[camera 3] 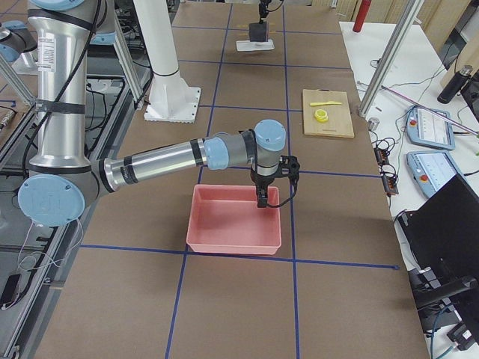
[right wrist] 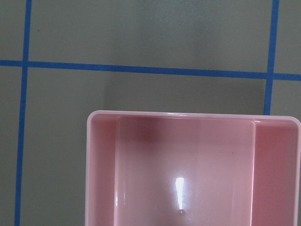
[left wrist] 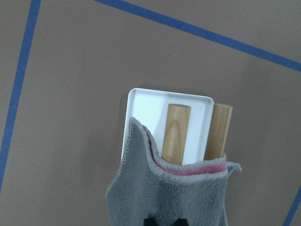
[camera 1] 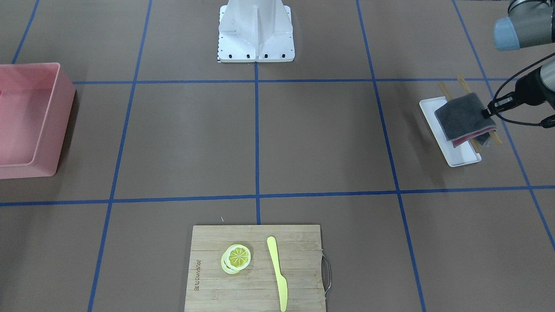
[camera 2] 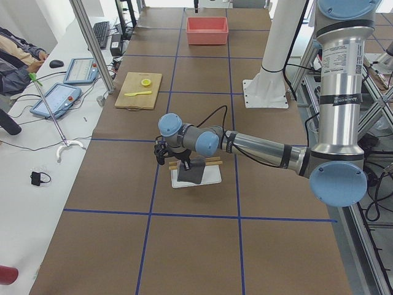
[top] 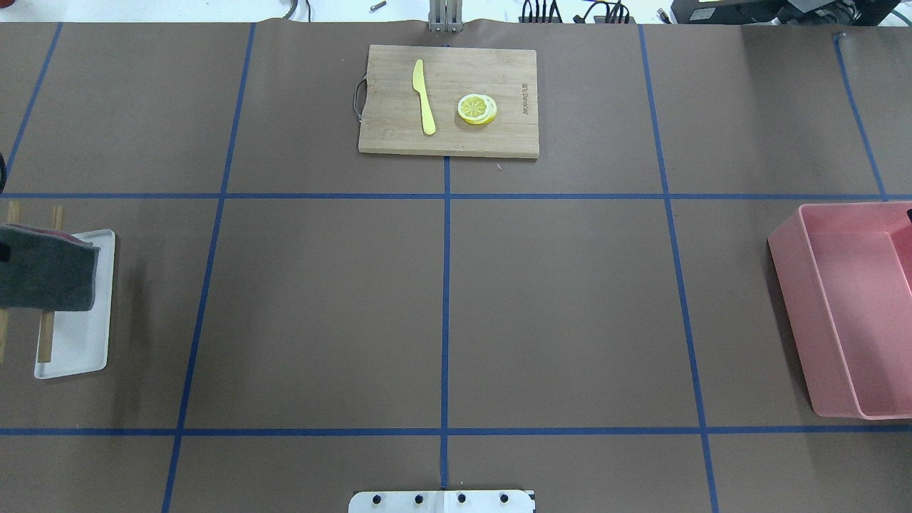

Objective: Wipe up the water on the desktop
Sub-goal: 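Grasp the grey cloth from the white tray with the left gripper and lift it, then carry the cloth forward with the left gripper while the right gripper grasps it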

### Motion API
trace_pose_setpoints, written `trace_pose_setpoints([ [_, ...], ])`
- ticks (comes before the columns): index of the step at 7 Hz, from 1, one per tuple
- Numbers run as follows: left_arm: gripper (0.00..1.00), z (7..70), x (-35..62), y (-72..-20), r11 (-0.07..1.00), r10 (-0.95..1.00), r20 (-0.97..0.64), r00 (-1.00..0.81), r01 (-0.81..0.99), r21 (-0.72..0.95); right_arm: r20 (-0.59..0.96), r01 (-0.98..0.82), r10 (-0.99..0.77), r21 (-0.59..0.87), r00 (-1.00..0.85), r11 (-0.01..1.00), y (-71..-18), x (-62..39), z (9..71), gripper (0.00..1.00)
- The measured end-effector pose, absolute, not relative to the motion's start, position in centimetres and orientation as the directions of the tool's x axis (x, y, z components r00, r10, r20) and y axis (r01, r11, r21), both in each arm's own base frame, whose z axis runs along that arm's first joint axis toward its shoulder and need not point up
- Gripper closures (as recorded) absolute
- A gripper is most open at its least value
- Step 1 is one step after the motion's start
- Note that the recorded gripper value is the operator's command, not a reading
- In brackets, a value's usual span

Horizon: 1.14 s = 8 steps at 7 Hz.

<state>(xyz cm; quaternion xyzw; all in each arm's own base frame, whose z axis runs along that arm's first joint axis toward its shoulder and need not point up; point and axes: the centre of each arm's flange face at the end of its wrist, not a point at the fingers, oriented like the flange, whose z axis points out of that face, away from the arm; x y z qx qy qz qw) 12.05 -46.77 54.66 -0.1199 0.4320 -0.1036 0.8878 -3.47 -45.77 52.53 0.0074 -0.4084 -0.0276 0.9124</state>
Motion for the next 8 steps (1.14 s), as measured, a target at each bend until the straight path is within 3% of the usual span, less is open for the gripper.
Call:
trace_pose_setpoints([
  [4,1.00,48.3,12.3,-46.6,0.940,-0.310,-0.826,0.471,0.024,-0.339,0.788,0.018,-0.053,0.052,0.613,0.998,-47.2,-5.1,48.0,0.00],
  [8,1.00,28.2,21.0,-54.0,0.911,-0.401,-0.844,0.357,0.058,-0.409,0.796,0.011,-0.175,0.207,0.580,0.978,-47.2,-19.1,33.5,0.00],
])
